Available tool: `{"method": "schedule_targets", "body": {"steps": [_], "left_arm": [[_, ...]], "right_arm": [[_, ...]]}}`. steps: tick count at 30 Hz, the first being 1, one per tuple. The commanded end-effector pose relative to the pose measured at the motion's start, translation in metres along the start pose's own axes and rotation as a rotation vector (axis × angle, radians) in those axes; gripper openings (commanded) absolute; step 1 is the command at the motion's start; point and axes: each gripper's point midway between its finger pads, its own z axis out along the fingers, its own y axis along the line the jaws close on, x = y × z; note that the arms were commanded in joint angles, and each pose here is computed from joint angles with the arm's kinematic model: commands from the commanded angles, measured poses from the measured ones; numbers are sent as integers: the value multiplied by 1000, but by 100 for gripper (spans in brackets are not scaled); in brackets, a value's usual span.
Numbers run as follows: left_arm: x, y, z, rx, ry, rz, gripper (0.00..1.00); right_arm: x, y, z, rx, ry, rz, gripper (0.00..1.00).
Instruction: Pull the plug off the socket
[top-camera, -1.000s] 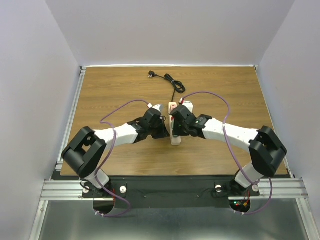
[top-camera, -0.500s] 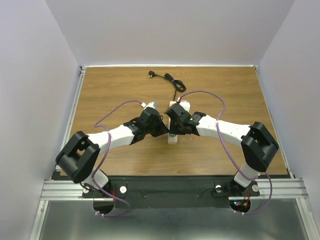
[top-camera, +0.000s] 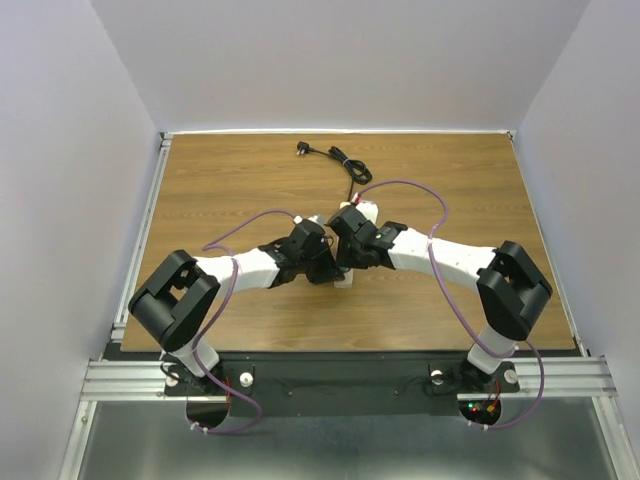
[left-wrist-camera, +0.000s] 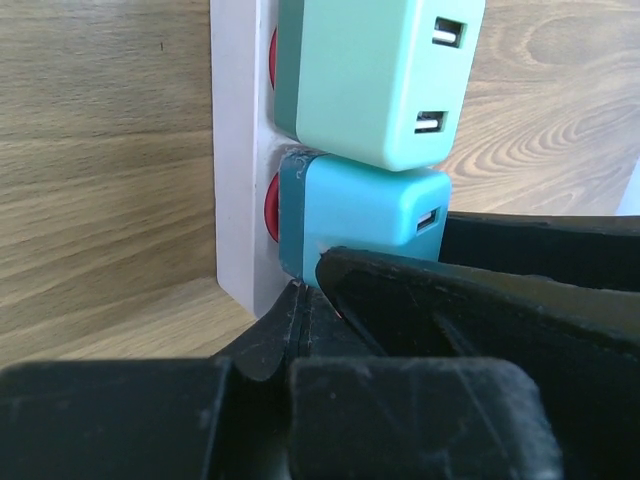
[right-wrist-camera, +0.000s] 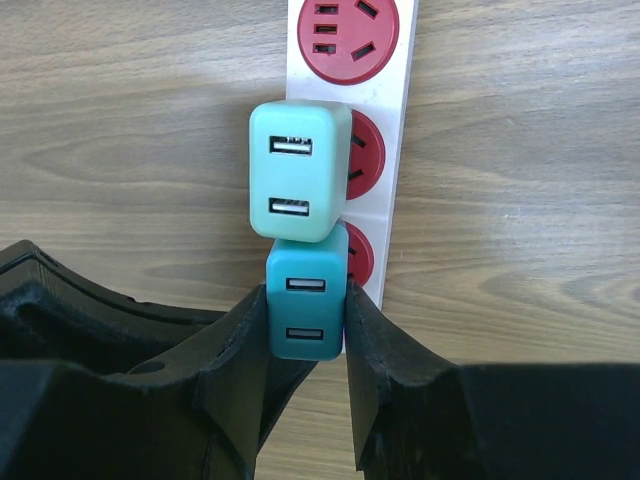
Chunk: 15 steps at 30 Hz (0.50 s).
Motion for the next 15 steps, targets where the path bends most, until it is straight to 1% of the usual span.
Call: {"method": "schedule_targets", "body": {"steps": [1, 3, 4, 6, 8, 11, 15], "left_arm": [[12, 27, 17, -67, 66, -27, 0], [23, 46, 26, -85, 102, -46, 0], [29, 64, 35, -109, 138, -76, 0], [40, 73, 41, -71, 190, -116, 0], [49, 91, 51, -94, 226, -145, 0], [57, 104, 62, -110, 265, -134, 0], [58, 113, 68, -145, 273, -117, 0]], "right_arm": [[-27, 43, 6, -131, -74, 90, 0], [-30, 46, 3, -139, -79, 88, 0], [-34, 48, -1, -150, -89, 91, 0], [-41, 50, -6, -158, -107, 94, 1], [-48, 55, -15, -177, -128, 98, 0], [-55, 60, -23, -198, -141, 104, 0], [-62, 66, -31, -218, -152, 115, 1]]}}
